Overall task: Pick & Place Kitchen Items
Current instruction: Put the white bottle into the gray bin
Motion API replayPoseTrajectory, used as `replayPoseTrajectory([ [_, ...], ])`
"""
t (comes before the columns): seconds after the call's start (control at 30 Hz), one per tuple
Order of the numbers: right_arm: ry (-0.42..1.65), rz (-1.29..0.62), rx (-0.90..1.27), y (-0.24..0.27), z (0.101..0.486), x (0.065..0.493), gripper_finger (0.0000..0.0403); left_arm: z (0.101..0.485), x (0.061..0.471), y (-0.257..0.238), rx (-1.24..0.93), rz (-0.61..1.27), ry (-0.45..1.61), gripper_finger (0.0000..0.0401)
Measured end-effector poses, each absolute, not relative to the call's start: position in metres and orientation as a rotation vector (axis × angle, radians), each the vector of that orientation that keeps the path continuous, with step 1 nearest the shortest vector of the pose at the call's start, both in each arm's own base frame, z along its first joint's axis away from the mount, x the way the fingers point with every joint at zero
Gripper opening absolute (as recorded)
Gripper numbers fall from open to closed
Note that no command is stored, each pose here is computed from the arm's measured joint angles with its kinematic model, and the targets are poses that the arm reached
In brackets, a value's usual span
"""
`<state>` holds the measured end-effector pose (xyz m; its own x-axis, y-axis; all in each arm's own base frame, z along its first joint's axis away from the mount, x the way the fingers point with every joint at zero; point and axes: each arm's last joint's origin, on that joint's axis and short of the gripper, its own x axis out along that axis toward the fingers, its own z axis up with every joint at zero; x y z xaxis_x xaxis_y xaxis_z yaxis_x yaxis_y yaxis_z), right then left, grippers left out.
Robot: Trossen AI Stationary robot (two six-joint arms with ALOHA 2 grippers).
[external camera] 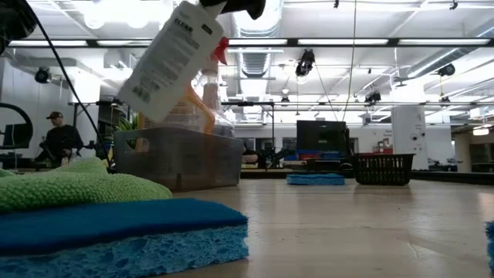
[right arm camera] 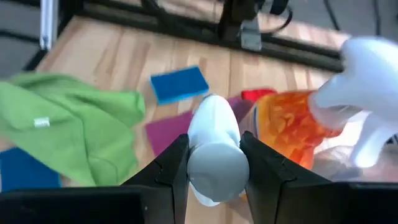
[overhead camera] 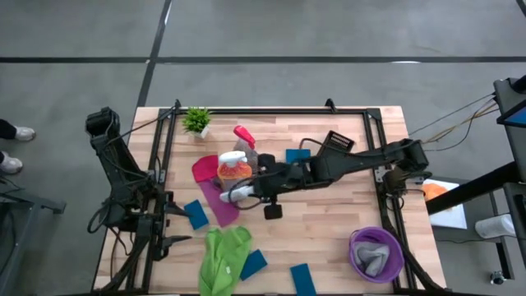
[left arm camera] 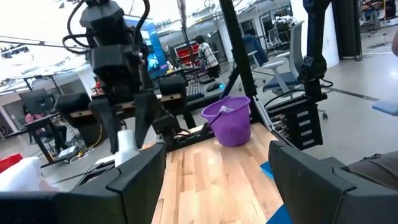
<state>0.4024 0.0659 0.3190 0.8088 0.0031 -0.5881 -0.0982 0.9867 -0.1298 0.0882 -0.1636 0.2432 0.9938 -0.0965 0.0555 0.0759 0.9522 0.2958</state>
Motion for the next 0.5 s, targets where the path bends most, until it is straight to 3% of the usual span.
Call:
replayPoseTrajectory([
  [0.5, 0.811, 0.012, -0.266, 0.06, 0.333, 0.435, 0.011, 0.239, 0.088, -0.162, 0.289, -0.079, -0.061, 0.0282],
])
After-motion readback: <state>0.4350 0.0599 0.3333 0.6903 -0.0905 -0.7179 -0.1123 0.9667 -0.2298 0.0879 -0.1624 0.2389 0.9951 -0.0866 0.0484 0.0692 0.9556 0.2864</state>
